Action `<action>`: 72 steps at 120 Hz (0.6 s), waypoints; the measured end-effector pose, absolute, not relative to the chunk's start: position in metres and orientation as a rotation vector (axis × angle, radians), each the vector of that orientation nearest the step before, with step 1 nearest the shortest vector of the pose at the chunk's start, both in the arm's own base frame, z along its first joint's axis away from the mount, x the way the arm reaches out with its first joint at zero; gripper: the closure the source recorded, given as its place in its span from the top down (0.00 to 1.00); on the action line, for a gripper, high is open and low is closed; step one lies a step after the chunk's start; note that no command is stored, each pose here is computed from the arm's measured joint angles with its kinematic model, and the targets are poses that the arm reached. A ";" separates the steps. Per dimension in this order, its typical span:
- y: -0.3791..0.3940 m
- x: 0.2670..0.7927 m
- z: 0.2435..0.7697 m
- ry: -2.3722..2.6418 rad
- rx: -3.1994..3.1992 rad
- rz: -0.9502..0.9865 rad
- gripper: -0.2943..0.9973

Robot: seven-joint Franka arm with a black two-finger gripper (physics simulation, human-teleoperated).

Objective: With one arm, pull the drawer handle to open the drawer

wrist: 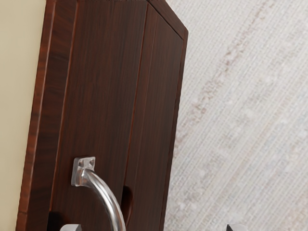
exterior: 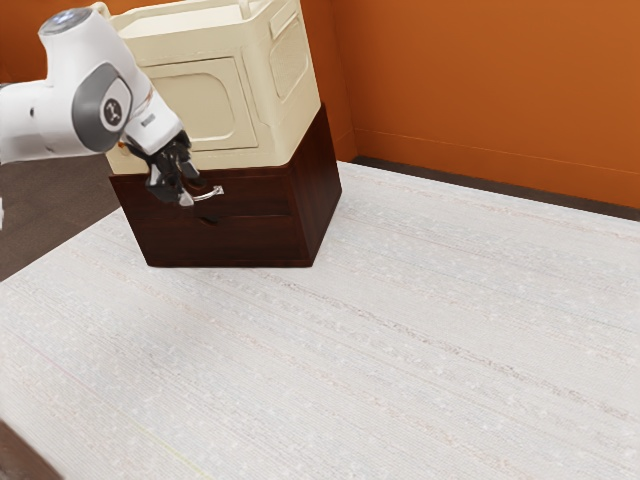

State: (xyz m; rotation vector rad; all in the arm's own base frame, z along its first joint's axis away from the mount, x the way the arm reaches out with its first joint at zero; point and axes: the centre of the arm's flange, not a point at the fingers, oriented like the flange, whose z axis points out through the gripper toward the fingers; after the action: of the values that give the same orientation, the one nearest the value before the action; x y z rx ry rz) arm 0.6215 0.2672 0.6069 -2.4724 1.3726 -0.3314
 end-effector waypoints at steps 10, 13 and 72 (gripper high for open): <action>0.278 0.627 0.606 1.397 -2.436 -0.353 0.48; 0.281 0.628 0.605 1.405 -2.428 -0.356 0.47; 0.294 0.636 0.587 1.564 -2.318 -0.349 0.39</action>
State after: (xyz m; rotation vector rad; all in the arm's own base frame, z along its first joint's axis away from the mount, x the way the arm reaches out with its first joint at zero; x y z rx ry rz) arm 0.6357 0.2943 0.5874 -2.3181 1.5642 -0.3494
